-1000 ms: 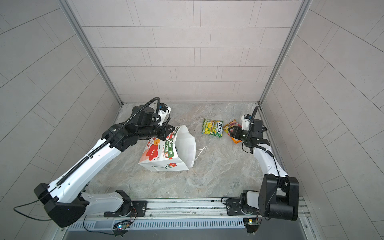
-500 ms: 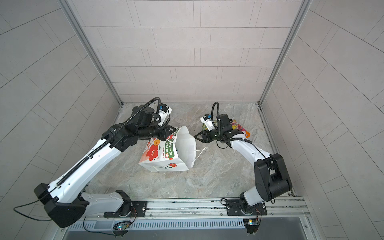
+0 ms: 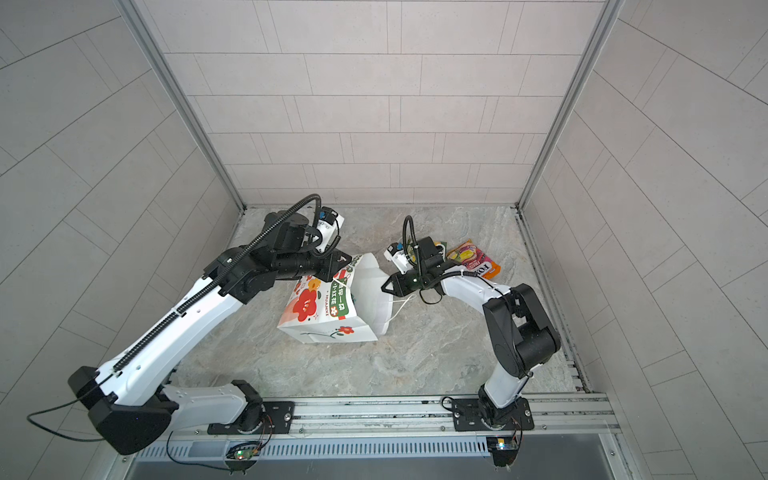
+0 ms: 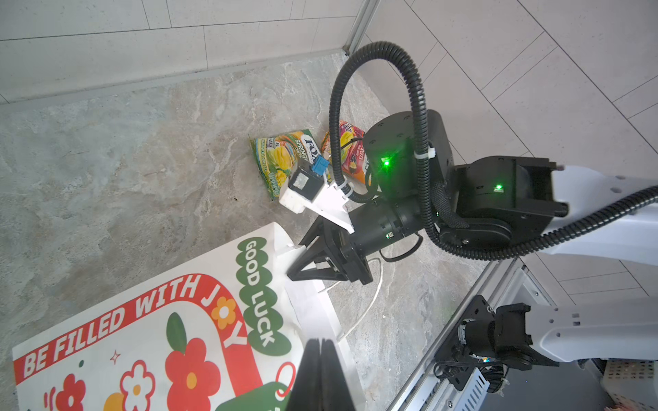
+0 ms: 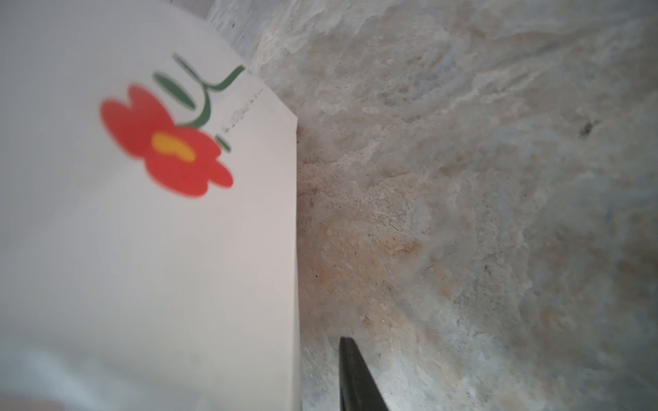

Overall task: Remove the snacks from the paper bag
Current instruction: 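Move the right gripper back toward the bag opening, then tilt the bag with the left gripper while the right gripper enters the bag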

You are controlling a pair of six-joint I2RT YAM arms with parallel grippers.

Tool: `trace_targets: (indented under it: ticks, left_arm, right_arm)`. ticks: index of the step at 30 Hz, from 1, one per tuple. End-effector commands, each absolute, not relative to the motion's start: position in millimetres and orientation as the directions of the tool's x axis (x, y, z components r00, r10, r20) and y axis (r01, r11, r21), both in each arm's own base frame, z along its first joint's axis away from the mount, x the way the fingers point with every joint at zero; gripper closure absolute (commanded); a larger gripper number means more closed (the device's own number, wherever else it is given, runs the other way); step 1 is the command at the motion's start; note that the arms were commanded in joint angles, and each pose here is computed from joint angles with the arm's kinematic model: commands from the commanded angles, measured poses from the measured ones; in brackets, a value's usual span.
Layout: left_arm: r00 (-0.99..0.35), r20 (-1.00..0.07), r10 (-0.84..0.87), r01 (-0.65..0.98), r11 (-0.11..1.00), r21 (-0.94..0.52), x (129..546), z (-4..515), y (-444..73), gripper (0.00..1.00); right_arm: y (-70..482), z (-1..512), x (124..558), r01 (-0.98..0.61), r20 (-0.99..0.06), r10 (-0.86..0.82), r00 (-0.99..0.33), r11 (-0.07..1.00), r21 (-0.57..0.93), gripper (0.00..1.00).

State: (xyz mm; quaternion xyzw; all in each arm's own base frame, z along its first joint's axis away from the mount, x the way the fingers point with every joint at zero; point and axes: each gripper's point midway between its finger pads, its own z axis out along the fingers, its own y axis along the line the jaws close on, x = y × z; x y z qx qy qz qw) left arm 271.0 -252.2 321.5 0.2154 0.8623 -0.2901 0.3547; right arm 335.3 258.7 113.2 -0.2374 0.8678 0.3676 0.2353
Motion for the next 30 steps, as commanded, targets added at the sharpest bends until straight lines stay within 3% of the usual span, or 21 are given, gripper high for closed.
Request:
trace_targets:
  ticks: [1, 3, 14, 23, 30]
  left_arm:
    - [-0.624, -0.762, 0.174, 0.598, 0.733, -0.322, 272.8, 329.7, -253.2, 1.00]
    - [-0.612, -0.766, 0.195, 0.609, 0.734, -0.300, 274.8, 328.3, -253.4, 1.00]
    - [-0.519, -0.789, 0.329, 0.689, 0.707, -0.159, 300.3, 329.7, -267.5, 1.00]
    - [-0.407, -0.780, 0.476, 0.774, 0.633, -0.017, 322.1, 334.3, -282.3, 1.00]
    - [-0.358, -0.768, 0.531, 0.798, 0.601, 0.044, 351.0, 337.3, -285.9, 1.00]
  right_arm:
    - [266.2, 127.5, 348.4, -0.574, -0.645, -0.133, -0.752, 0.613, 0.543, 0.93]
    - [265.1, 132.5, 352.9, -0.541, -0.662, -0.041, -0.748, 0.615, 0.573, 1.00]
    - [221.0, 136.1, 369.2, -0.302, -0.679, 0.385, -0.625, 0.683, 0.665, 1.00]
    - [197.6, 136.2, 374.9, -0.147, -0.647, 0.576, -0.500, 0.680, 0.718, 1.00]
    - [189.9, 138.1, 364.6, -0.061, -0.664, 0.627, -0.407, 0.707, 0.705, 1.00]
